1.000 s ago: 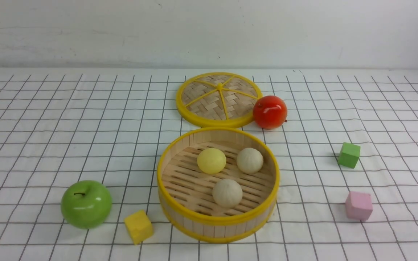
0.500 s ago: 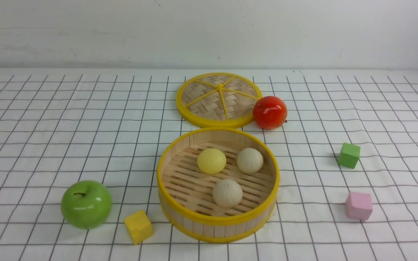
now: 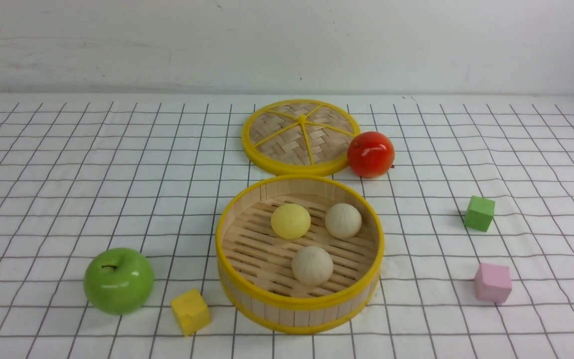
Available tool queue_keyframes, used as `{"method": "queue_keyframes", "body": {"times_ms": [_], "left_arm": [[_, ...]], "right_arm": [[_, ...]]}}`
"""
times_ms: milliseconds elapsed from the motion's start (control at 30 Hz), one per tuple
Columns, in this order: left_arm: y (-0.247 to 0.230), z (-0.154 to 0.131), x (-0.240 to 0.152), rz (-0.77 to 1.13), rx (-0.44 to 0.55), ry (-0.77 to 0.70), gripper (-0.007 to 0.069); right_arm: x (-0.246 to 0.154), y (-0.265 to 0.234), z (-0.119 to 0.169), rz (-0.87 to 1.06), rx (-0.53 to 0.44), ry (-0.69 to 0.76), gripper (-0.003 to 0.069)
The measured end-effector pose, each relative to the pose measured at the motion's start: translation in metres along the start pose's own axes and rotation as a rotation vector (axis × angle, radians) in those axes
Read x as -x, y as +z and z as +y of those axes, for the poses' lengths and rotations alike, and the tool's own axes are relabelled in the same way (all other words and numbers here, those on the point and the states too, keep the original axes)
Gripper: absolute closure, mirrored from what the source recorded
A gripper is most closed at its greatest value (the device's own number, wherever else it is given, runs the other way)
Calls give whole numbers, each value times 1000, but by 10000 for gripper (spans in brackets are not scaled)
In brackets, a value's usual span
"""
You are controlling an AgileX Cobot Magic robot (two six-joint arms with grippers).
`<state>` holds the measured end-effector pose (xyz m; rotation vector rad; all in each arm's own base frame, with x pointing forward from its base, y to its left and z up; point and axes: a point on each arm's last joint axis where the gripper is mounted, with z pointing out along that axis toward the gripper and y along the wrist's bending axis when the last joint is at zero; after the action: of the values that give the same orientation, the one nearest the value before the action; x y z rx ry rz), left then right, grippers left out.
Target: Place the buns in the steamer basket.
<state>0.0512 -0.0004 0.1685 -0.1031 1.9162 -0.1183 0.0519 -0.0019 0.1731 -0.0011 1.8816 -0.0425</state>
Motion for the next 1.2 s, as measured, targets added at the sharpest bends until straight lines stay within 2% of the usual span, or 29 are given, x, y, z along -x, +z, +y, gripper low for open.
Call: {"method": "queue_keyframes", "body": {"times_ms": [1200], "left_arm": [[0,0,0,0,0,0,388]], "right_arm": [[0,0,0,0,0,0,600]]}}
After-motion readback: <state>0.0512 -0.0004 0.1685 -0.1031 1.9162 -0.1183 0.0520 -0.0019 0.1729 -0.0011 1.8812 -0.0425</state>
